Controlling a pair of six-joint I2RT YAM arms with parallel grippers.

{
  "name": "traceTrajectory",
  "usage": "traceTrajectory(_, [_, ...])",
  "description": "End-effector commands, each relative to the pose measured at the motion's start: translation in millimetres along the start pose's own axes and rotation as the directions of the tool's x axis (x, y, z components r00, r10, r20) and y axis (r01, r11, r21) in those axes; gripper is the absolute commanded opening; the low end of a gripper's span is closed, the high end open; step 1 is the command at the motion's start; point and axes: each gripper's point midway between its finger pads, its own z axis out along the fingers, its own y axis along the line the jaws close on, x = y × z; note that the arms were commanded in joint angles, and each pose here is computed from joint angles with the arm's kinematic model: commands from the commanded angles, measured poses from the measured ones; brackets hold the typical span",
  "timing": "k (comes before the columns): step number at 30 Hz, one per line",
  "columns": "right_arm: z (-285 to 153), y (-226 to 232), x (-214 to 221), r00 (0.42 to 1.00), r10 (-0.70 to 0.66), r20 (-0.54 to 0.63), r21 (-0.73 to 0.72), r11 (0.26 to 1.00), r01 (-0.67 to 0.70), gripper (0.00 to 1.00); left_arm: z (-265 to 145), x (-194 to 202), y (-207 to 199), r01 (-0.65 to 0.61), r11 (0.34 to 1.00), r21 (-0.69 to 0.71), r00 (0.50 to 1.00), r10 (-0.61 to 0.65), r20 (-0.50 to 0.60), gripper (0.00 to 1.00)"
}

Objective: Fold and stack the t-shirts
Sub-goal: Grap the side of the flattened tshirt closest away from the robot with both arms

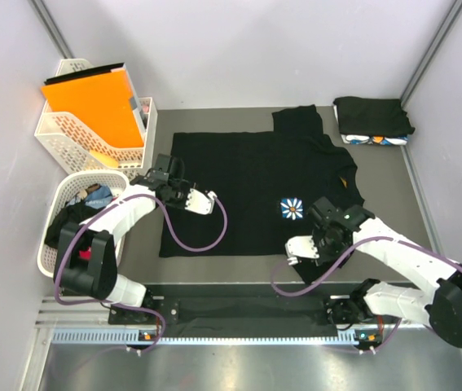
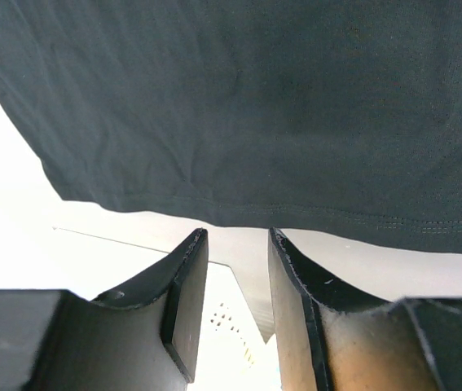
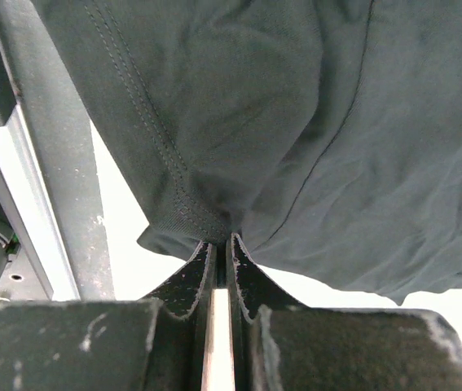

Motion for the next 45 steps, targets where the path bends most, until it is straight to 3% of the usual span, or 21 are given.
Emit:
traceTrajectory(1, [-10.3,-4.2,-16.9,0.998,-0.039,0.057,-0.027,0.999,0.041,0.0,-9.4,-3.7,16.1,-0.022,0.999,-0.045,1.0,0.022,0.011,0.41])
traceTrajectory(12, [-19.6,-24.4,-32.4,0.994,-0.041,0.1,0.011,0.999,0.04,0.03,-9.4,-3.1,11.7,-0.015,0.999,-0.039,1.0,0.015,0.008,0.41])
traceTrajectory(23, [-25.8,-64.3,-40.4,0.994,-0.045,0.099,0.173,0.985,0.027,0.03,-9.3,-3.1,10.8,-0.015,0.999,-0.042,1.0,0.016,0.008,0.41])
traceTrajectory(32, [-19.8,-55.8,-37.7,0.996,-0.052,0.077,0.127,0.991,0.042,0.03,-9.7,-2.6,11.0,-0.015,0.999,-0.042,1.0,0.016,0.005,0.41])
traceTrajectory(36, [-10.8,-74.5,-21.2,0.999,-0.035,-0.009,0.256,0.966,0.036,0.0,-8.3,-3.5,10.9,-0.014,0.999,-0.042,1.0,0.014,0.011,0.41])
traceTrajectory(39, [-14.9,-89.2,-29.3,0.999,-0.039,0.028,0.329,0.944,0.028,0.01,-7.5,-4.2,10.7,-0.015,0.999,-0.039,1.0,0.016,0.016,0.41])
traceTrajectory(40, [-16.2,-92.7,-32.3,0.999,-0.036,0.039,0.339,0.941,0.021,0.04,-7.4,-4.8,10.7,-0.016,0.999,-0.039,1.0,0.017,0.016,0.41])
traceTrajectory(43, [-20.2,-99.6,-39.0,0.998,-0.018,0.06,0.343,0.939,-0.004,0.31,-7.5,-3.7,12.6,-0.02,0.999,-0.041,1.0,0.02,0.012,0.41])
traceTrajectory(44, [-30.8,-114.2,-44.7,0.996,0.004,0.09,0.402,0.915,-0.04,0.49,-7.3,-4.5,14.3,-0.015,0.999,-0.038,1.0,0.015,0.015,0.41])
traceTrajectory(45, [-32.8,-117.7,-44.7,0.996,0.009,0.091,0.416,0.908,-0.046,0.5,-7.1,-4.2,13.7,-0.016,0.999,-0.036,1.0,0.016,0.013,0.41])
